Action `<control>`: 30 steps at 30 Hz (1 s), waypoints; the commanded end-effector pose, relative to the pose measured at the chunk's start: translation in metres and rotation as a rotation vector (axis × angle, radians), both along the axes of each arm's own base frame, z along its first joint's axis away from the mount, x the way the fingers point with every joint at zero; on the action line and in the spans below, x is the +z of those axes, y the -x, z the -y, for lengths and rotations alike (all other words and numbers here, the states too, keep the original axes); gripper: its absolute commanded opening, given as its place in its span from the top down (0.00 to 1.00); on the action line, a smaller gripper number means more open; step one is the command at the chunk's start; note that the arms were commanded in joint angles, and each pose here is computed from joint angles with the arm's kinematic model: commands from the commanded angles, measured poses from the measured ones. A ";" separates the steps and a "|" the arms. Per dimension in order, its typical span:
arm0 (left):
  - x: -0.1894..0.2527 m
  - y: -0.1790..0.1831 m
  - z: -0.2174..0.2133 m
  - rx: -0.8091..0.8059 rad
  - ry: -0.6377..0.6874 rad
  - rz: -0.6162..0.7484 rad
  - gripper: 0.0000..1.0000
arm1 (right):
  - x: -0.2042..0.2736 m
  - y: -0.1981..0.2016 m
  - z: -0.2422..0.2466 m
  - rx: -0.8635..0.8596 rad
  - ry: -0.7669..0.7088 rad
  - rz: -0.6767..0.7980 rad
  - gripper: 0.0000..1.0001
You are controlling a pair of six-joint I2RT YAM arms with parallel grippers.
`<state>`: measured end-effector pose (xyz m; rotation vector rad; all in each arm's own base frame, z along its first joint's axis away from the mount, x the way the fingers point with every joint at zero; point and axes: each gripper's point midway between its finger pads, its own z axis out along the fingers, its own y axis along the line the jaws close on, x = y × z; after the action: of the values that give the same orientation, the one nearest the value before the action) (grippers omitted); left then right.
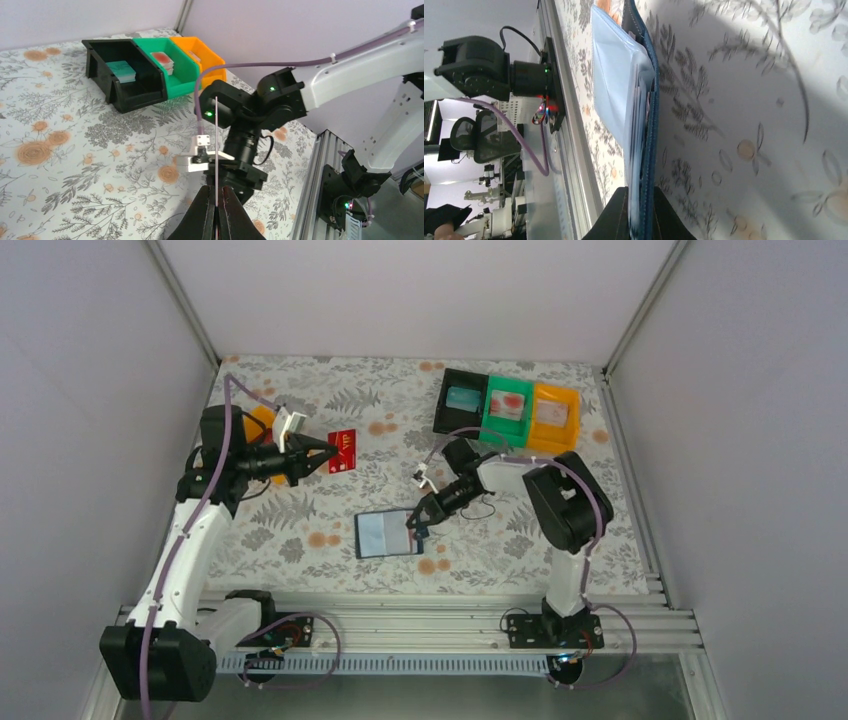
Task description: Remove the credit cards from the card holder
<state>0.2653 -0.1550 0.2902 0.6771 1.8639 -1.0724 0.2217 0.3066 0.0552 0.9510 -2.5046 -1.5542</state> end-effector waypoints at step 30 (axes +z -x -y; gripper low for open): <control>0.025 0.073 0.046 -0.455 0.060 0.174 0.98 | 0.288 0.015 -0.075 0.173 -0.318 0.742 0.08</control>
<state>0.2020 -0.1973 0.3060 1.0841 1.6488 -1.2677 0.2133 0.3703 0.3676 2.1116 -2.5385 -1.8777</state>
